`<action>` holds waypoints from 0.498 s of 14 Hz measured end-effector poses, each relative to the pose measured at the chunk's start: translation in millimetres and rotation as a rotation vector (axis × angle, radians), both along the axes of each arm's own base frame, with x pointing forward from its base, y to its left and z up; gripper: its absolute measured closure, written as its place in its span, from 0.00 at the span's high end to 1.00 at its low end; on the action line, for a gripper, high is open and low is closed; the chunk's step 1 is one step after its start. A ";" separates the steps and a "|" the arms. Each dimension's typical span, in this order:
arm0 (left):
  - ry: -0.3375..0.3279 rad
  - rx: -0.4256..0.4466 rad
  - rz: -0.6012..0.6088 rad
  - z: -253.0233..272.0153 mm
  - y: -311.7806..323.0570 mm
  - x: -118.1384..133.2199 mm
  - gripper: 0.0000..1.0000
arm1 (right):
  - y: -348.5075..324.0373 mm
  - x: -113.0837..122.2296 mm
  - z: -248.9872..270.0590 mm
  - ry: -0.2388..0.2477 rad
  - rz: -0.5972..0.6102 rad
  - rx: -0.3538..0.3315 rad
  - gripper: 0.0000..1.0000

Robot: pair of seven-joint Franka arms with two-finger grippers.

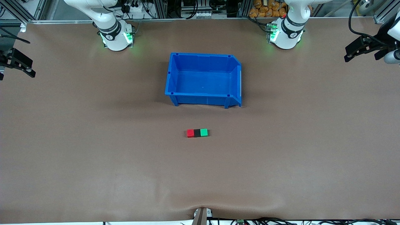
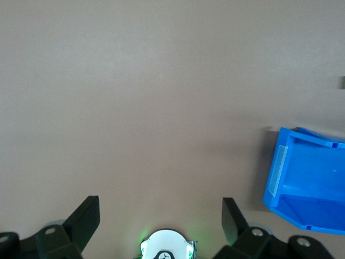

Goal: Attach green and red cubes to black cube

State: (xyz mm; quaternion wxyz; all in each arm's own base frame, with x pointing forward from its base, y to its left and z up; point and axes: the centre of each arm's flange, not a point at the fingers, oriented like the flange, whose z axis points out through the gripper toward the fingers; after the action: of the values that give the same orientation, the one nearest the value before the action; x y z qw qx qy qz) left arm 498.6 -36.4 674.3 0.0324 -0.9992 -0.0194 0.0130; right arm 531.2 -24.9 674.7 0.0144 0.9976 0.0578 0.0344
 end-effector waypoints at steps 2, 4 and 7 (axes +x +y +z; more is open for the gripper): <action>-0.008 -0.003 -0.001 3.7 -0.8 -0.2 1.00 | 0.2 0.0 0.0 0.000 0.000 0.000 1.00; -0.010 -0.004 -0.002 4.7 -1.1 -0.3 1.00 | 0.3 0.1 -0.1 0.000 0.000 0.000 1.00; -0.015 -0.005 -0.001 6.8 -1.4 -0.4 1.00 | 0.3 0.2 -0.2 0.000 0.000 0.000 1.00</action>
State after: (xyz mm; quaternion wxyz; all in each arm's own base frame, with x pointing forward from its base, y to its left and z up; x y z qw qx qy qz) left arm 498.2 -37.8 681.1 0.0300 -0.9993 -0.0192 0.0057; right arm 531.4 -24.7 674.4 0.0144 0.9976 0.0580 0.0342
